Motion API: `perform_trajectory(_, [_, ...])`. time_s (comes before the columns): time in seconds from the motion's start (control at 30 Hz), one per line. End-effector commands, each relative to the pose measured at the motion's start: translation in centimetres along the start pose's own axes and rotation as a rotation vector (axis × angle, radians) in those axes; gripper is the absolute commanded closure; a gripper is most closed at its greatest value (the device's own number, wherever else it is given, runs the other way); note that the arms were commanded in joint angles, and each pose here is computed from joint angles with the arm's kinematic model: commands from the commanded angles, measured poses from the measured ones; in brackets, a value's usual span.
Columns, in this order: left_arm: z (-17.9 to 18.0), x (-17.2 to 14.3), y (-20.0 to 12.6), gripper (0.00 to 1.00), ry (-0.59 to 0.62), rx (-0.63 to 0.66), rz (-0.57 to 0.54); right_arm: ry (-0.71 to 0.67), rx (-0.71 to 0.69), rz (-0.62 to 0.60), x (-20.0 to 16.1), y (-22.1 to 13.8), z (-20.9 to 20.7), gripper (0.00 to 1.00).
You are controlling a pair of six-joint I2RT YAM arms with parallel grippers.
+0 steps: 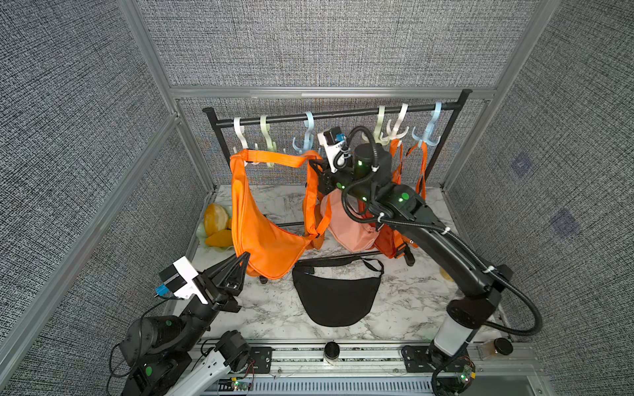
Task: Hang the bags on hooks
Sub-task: Hang the bag on the hook.
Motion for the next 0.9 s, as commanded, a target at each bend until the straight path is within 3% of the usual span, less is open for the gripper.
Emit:
perform_trajectory(0.0, [0.1, 0.7, -0.3, 1.00, 0.041, 0.010, -0.004, -0.011, 0.048, 0.043, -0.4, 1.3, 1.7, 1.00])
perform_trajectory(0.47, [-0.4, 0.1, 0.0, 1.00, 0.053, -0.023, 0.057, 0.070, -0.015, -0.076, 0.5, 5.4, 1.2, 1.00])
perform_trajectory(0.87, [-0.9, 0.6, 0.5, 1.00, 0.061, -0.062, 0.068, 0.139, -0.044, -0.195, 1.8, 6.4, 0.4, 1.00])
Point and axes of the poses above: each gripper's point midway between its finger pads, its own y axis out along the fingers, its own z axis along the line the jaws close on, x = y × z, the point moved 4 cm from there along -y, back along the fingers, and after that the axes turned 7 degrees about y, right-handed, at the moved point
